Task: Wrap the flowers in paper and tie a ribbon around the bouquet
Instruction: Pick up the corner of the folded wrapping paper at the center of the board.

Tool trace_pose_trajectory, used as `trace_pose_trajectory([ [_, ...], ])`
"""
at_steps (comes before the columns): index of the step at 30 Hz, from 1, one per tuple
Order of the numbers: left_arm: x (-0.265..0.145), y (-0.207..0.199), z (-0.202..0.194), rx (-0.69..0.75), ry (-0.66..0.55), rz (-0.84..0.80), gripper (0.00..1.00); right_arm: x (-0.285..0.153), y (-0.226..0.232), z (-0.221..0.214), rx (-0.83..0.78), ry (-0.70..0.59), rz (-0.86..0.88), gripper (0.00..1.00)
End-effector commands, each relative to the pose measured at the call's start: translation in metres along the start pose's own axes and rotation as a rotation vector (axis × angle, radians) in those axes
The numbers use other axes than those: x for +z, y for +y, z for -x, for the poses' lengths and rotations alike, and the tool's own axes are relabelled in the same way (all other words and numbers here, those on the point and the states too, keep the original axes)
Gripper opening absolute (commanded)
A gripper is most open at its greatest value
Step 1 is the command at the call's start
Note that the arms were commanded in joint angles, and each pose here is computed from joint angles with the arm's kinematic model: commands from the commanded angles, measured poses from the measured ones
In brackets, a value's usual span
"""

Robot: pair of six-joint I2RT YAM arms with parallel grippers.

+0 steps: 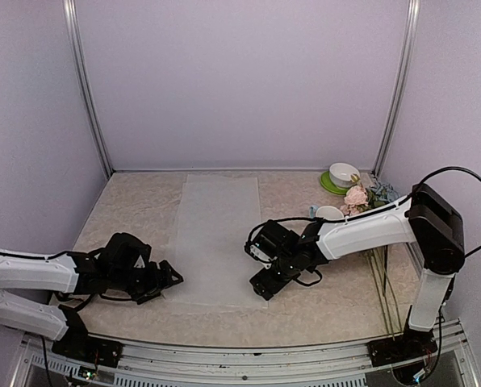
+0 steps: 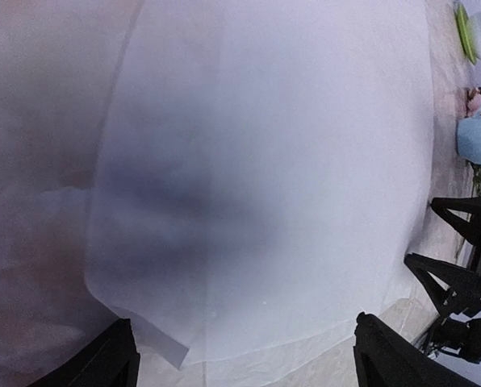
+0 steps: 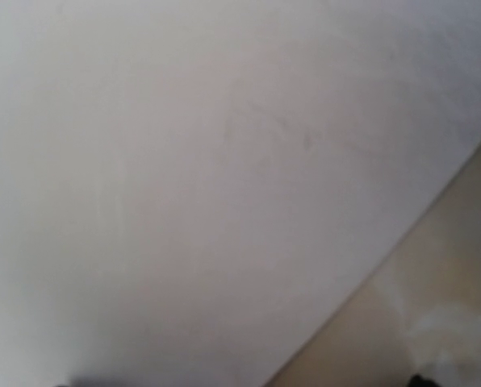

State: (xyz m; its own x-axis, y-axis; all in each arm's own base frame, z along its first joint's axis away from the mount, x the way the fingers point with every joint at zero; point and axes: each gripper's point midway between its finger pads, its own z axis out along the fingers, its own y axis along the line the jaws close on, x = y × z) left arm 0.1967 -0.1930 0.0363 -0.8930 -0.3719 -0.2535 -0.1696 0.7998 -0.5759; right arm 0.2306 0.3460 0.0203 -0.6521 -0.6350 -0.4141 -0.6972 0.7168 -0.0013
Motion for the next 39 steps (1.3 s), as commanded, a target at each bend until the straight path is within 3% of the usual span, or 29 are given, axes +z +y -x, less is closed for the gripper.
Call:
trace_pose_trajectory([
  [1, 0.016, -0.001, -0.029, 0.03, 0.135, -0.026, 0.9, 0.01, 0.005, -0.01, 0.002, 0.025, 0.023, 0.89],
  [7, 0.012, -0.039, -0.026, 0.073, 0.119, -0.185, 0.89, 0.014, 0.014, -0.011, 0.001, 0.024, 0.07, 0.89],
  [11, 0.014, -0.043, -0.017, 0.095, 0.075, -0.191, 0.86, 0.016, 0.015, -0.011, 0.001, 0.022, 0.078, 0.89],
  [13, 0.021, -0.033, -0.016, 0.078, 0.082, -0.149, 0.77, 0.016, 0.016, -0.011, 0.001, 0.024, 0.086, 0.89],
  [16, 0.027, -0.01, -0.014, 0.052, 0.067, -0.037, 0.51, 0.014, 0.014, -0.013, 0.003, 0.024, 0.081, 0.89],
  [17, 0.027, -0.003, -0.013, 0.047, 0.06, -0.006, 0.48, 0.014, 0.014, -0.014, 0.005, 0.021, 0.081, 0.89],
  [27, 0.015, 0.023, 0.008, 0.011, -0.062, 0.129, 0.53, 0.013, 0.017, -0.014, -0.007, 0.018, 0.095, 0.89],
  [33, 0.022, 0.024, 0.006, 0.012, -0.055, 0.088, 0.34, 0.012, 0.013, -0.015, -0.01, 0.019, 0.08, 0.89],
  [38, 0.023, 0.03, 0.013, 0.015, -0.079, 0.115, 0.0, 0.012, 0.014, -0.018, -0.01, 0.026, 0.083, 0.89],
  [39, 0.023, 0.029, 0.014, 0.021, -0.083, 0.119, 0.0, 0.012, 0.014, -0.019, -0.008, 0.027, 0.085, 0.89],
])
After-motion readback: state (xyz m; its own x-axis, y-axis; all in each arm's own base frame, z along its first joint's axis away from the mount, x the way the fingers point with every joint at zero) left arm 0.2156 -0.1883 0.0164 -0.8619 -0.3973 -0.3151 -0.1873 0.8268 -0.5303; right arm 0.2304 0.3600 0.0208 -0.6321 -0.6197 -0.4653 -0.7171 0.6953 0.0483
